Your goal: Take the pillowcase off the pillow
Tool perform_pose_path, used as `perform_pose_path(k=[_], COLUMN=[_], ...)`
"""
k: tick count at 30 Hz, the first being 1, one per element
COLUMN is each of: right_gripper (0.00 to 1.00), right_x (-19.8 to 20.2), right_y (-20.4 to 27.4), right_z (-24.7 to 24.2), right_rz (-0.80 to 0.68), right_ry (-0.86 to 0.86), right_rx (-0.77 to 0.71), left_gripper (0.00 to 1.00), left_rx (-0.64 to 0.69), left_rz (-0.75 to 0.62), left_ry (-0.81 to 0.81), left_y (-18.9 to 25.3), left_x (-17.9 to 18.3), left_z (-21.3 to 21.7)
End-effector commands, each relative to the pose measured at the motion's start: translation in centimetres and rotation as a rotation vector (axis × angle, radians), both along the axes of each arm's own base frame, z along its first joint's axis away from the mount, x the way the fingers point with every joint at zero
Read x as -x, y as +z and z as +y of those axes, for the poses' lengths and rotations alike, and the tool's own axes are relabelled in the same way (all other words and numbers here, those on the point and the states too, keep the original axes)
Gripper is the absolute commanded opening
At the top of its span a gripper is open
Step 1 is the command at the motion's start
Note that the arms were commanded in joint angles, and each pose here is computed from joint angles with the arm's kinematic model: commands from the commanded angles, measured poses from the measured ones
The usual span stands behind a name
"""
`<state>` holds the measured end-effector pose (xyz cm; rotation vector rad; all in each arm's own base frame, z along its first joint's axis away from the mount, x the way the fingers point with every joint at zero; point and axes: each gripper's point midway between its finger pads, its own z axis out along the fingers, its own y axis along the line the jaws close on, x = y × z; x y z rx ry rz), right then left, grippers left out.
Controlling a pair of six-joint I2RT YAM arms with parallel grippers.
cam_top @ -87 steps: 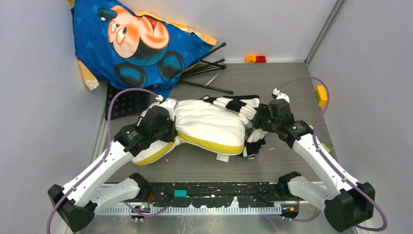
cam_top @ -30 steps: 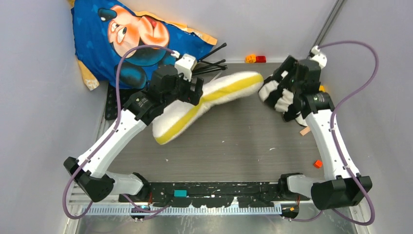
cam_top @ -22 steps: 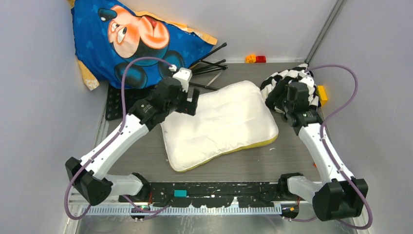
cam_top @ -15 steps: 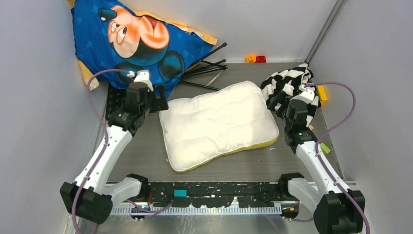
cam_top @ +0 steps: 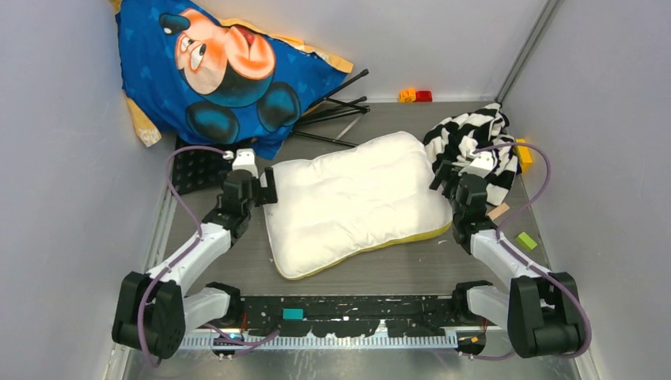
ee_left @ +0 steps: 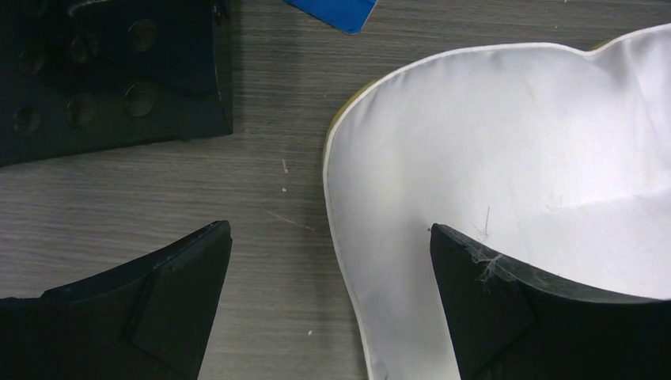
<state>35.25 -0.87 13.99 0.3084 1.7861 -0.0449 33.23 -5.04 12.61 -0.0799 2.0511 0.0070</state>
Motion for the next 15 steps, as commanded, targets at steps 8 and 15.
perform_pose_path(k=[8,15], right_gripper=[0.92,0.93], right_x=[-2.5,-2.9], right_y=[-4.6,-6.5], right_z=[-2.4,-3.0], right_rz=[-0.02,-0.013], right_ry=[-0.114,-0.116], right_rx=[0.11,0.075], left_gripper=[0.93,0.86], left_rx=[-0.162,-0.166], left_rz=[-0.165,-0.192], left_ry=[0.068,0.041], left_y=[-1.1,-2.9], left_x=[-4.4,-5.2], left_z=[2.9,4.1])
